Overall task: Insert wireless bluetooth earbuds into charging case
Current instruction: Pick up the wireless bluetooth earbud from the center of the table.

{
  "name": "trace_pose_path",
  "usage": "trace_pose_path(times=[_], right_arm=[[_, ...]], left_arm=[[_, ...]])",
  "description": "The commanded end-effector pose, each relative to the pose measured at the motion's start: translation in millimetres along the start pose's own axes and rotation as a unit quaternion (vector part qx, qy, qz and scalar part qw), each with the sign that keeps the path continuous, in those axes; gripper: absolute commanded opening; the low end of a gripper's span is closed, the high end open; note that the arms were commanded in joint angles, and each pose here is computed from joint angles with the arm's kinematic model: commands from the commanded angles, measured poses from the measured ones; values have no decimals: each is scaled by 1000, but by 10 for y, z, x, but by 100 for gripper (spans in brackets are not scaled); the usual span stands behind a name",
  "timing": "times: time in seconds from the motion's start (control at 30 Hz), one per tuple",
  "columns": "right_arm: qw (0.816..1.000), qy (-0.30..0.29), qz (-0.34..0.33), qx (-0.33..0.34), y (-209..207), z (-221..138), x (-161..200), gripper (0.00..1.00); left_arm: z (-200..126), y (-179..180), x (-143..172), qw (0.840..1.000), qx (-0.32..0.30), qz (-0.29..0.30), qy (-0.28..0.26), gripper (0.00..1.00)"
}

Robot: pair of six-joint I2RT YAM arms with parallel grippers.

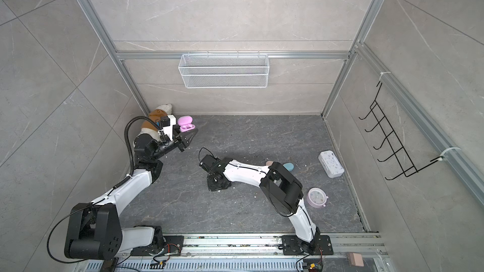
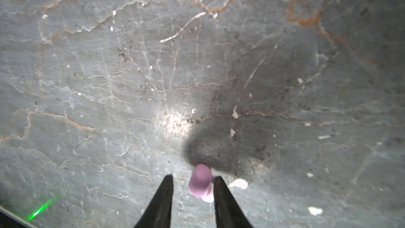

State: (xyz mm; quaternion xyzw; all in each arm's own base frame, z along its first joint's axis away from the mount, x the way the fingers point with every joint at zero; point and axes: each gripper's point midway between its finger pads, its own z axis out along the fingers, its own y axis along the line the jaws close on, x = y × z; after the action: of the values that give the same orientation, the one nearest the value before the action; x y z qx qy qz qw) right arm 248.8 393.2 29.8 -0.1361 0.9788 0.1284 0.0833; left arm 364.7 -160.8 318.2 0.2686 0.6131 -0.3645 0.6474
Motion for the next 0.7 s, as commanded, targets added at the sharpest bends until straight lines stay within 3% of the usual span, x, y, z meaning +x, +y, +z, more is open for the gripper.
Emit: trace_pose_path(times=[0.0, 0.67], right_arm=[[1000, 10, -9, 27, -73, 67, 28, 34], [999, 2, -17, 30, -122, 36, 53, 22]], left_arm=[[36, -92, -251, 999, 20, 32, -26, 16], [51, -110, -227, 999, 22, 28, -21, 16]])
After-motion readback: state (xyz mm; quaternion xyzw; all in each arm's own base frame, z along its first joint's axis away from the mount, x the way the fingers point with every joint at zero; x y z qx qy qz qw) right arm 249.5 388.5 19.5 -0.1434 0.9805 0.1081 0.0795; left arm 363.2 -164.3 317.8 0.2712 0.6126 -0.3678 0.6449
